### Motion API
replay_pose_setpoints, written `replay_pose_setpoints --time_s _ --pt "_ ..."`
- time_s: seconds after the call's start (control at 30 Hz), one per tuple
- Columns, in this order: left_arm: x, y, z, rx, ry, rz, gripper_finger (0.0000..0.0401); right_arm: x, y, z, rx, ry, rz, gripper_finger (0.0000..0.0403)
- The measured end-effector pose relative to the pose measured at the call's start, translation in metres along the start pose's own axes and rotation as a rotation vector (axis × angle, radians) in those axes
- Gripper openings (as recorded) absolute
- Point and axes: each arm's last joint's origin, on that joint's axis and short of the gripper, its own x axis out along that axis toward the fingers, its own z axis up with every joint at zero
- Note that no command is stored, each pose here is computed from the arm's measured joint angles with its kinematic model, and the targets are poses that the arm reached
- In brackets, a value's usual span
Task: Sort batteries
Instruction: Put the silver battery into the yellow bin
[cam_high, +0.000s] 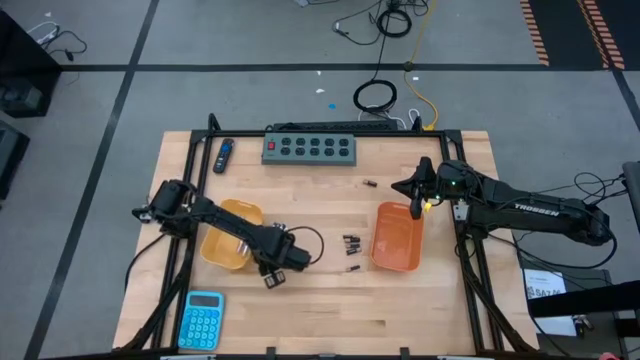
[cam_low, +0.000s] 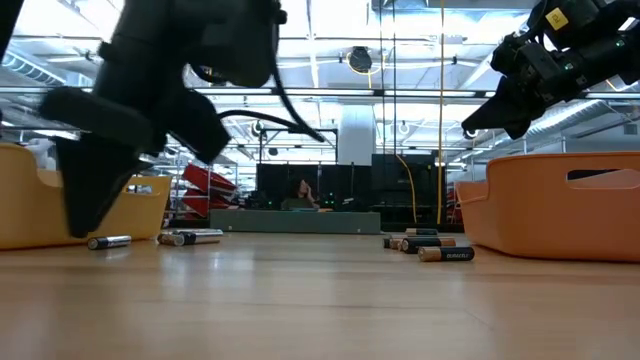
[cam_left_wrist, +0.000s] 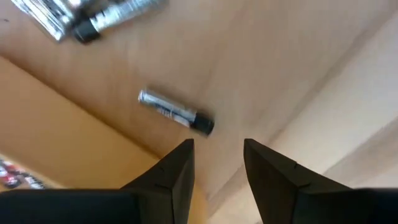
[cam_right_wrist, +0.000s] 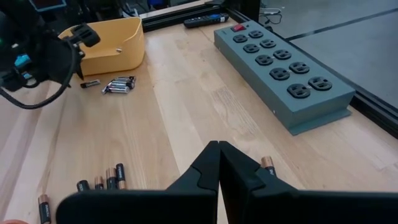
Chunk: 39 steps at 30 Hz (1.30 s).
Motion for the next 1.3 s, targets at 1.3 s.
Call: replay_pose_setpoints --time_s 1.3 --pt "0.016 0.023 0.013 -0.347 0.014 -0.023 0.0148 0.000 0.000 0.000 -0.004 0.001 0.000 0.0000"
